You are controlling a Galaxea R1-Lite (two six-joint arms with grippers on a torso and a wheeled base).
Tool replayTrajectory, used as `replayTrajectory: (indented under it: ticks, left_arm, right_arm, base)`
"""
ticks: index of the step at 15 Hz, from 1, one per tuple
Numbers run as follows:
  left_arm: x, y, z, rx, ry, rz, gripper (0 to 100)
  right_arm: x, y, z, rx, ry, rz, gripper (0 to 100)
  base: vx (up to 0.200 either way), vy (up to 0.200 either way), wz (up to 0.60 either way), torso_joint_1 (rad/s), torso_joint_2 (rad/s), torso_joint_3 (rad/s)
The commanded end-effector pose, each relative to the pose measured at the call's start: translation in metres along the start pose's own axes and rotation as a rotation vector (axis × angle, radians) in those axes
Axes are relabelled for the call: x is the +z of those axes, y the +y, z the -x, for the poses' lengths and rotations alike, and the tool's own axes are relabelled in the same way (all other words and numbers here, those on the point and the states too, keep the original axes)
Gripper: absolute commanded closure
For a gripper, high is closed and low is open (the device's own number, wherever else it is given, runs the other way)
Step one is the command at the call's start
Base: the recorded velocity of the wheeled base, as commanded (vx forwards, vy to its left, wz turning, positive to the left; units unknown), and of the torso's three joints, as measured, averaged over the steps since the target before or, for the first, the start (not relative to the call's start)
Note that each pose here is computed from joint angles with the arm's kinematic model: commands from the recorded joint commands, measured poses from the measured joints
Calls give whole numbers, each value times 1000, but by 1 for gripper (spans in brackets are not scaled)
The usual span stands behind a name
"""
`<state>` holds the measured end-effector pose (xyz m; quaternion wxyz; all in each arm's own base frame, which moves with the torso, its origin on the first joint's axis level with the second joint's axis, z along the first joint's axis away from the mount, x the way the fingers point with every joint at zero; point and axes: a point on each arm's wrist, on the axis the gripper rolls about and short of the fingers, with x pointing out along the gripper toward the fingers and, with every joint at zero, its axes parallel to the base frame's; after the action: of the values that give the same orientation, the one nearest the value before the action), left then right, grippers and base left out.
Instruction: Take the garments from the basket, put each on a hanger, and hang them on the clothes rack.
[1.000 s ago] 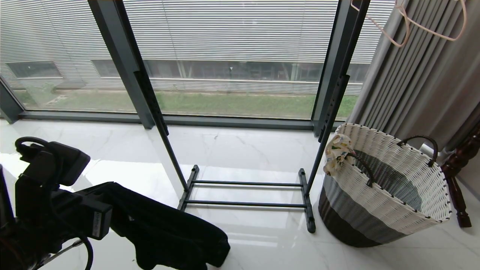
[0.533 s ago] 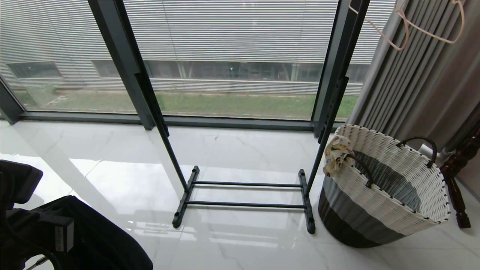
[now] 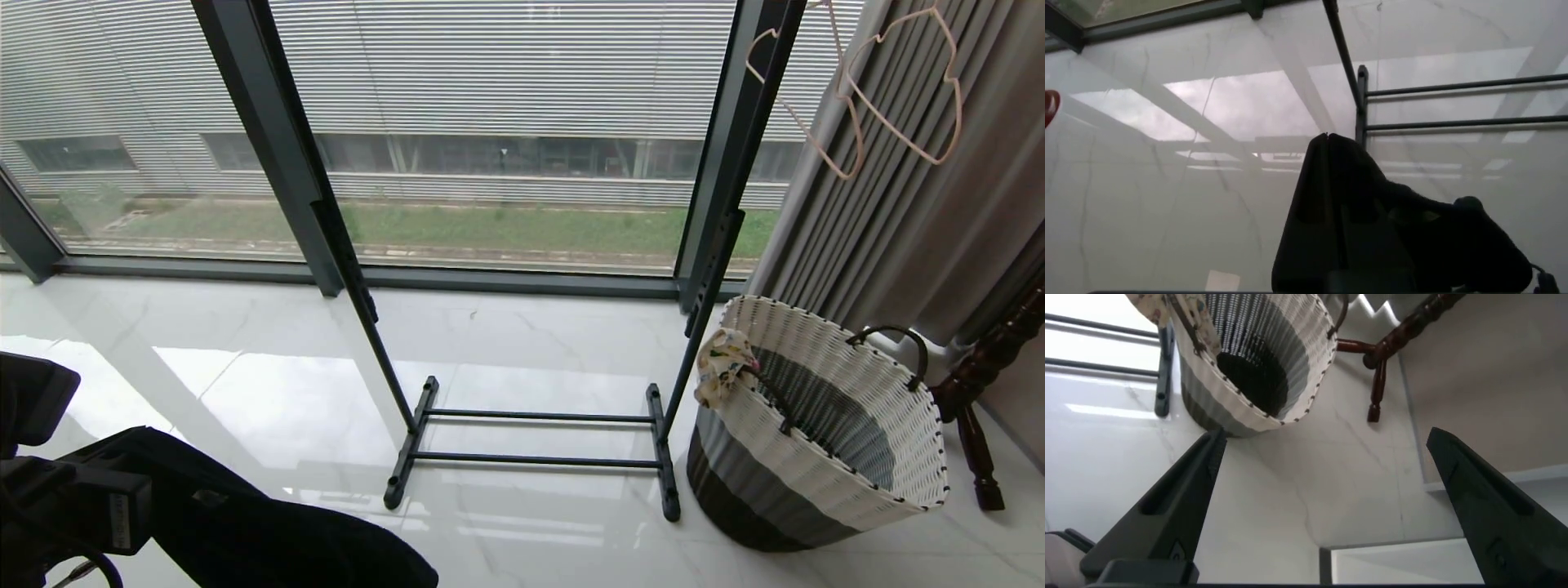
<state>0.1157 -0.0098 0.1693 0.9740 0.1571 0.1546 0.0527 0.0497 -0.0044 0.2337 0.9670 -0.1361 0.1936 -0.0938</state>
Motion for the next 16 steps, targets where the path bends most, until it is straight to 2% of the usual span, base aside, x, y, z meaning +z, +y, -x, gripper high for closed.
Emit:
replayTrajectory:
  ticks: [1, 7, 10, 16]
  left_arm:
    - [0, 0, 0, 2, 0, 0, 100]
    - [2, 1, 2, 7, -17, 4, 100]
    - [7, 4, 5, 16, -45, 12, 100]
    - [7, 4, 7, 20, -51, 15, 100]
  right_arm:
    - [1, 1, -2, 3, 8, 2, 0]
    - [0, 1, -2, 3, 7, -2, 0]
    - [3, 0, -2, 1, -8, -6, 0]
    - [3, 0, -2, 15, -14, -7, 0]
  base:
    - [0, 0, 0, 168, -466, -290]
    - [0, 0, 0, 194, -474, -285]
    - [0, 0, 0, 211, -487, -281]
    - [0, 0, 0, 233, -515, -287]
